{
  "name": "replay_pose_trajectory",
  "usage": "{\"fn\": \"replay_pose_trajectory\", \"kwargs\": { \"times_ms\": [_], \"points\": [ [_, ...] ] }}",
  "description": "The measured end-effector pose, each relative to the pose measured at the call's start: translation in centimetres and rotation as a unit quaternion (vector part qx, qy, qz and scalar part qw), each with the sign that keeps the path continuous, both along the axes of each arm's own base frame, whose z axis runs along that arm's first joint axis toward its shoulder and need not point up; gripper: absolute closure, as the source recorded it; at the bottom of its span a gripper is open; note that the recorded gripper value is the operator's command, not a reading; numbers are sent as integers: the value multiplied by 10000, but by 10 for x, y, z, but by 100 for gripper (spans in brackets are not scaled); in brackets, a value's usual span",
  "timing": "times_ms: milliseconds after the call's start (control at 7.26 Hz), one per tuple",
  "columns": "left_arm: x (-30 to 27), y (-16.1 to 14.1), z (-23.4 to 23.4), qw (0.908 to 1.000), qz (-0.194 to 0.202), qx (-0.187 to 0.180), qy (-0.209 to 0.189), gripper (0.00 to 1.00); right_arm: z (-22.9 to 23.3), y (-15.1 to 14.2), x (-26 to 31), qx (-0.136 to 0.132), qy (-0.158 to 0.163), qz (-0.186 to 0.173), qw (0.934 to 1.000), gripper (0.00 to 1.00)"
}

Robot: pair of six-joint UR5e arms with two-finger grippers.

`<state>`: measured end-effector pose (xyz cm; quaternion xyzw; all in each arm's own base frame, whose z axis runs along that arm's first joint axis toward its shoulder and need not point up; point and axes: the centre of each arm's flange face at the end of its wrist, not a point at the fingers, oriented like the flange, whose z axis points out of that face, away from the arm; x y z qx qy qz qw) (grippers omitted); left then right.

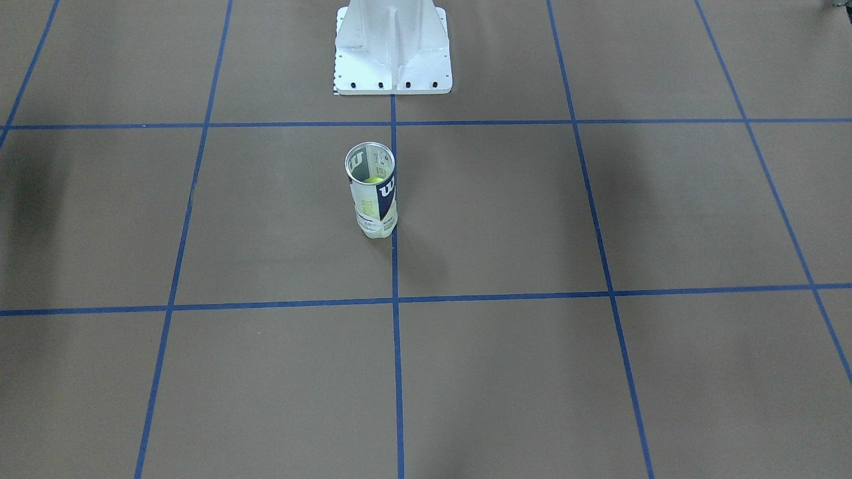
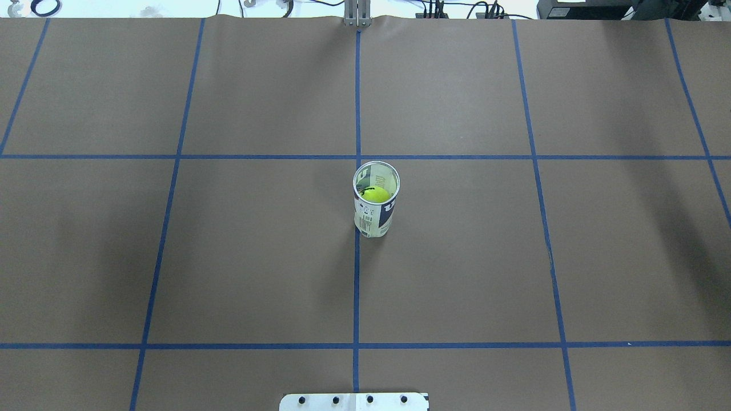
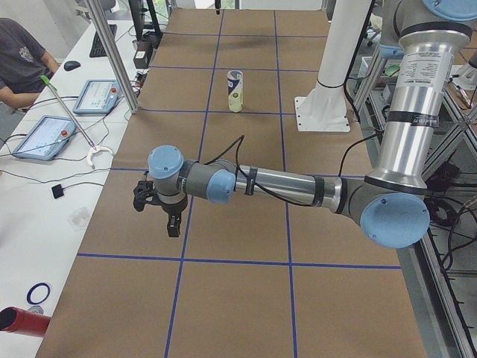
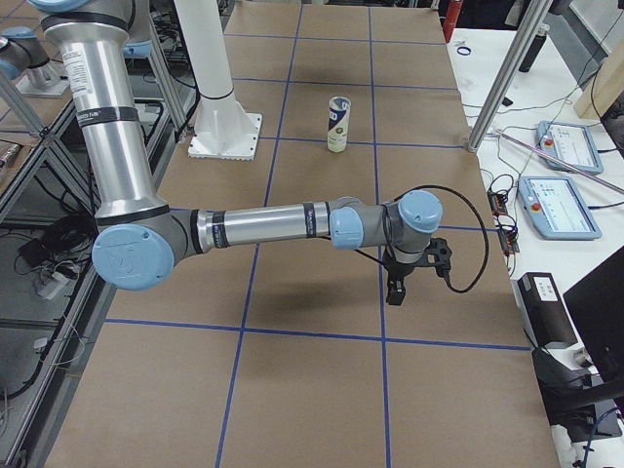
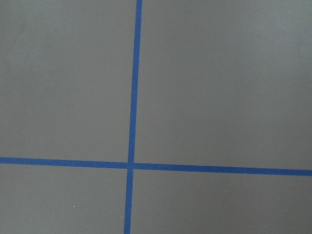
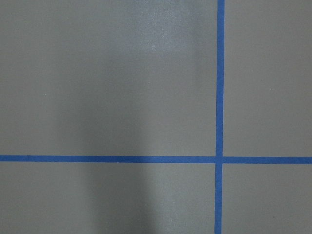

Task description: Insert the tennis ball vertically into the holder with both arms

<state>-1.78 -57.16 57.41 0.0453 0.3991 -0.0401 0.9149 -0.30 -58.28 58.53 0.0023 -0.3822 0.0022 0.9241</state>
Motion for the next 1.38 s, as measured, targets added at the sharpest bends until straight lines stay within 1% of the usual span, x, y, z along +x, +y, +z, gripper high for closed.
{"fn": "replay_pose_trajectory", "kwargs": {
  "times_ms": [413, 964, 1377],
  "points": [
    [1, -2, -4, 10000, 20, 70, 2, 0, 2, 1, 0, 68, -4, -7, 10000, 1],
    [0, -2, -1, 10000, -5, 35, -37, 0, -2, 1, -1, 182, -70, -18, 9998, 1],
    [-1, -3, -5, 9999, 4, 115, -37, 0, -4, 1, -3, 202, -67, -34, 9998, 1]
  ]
}}
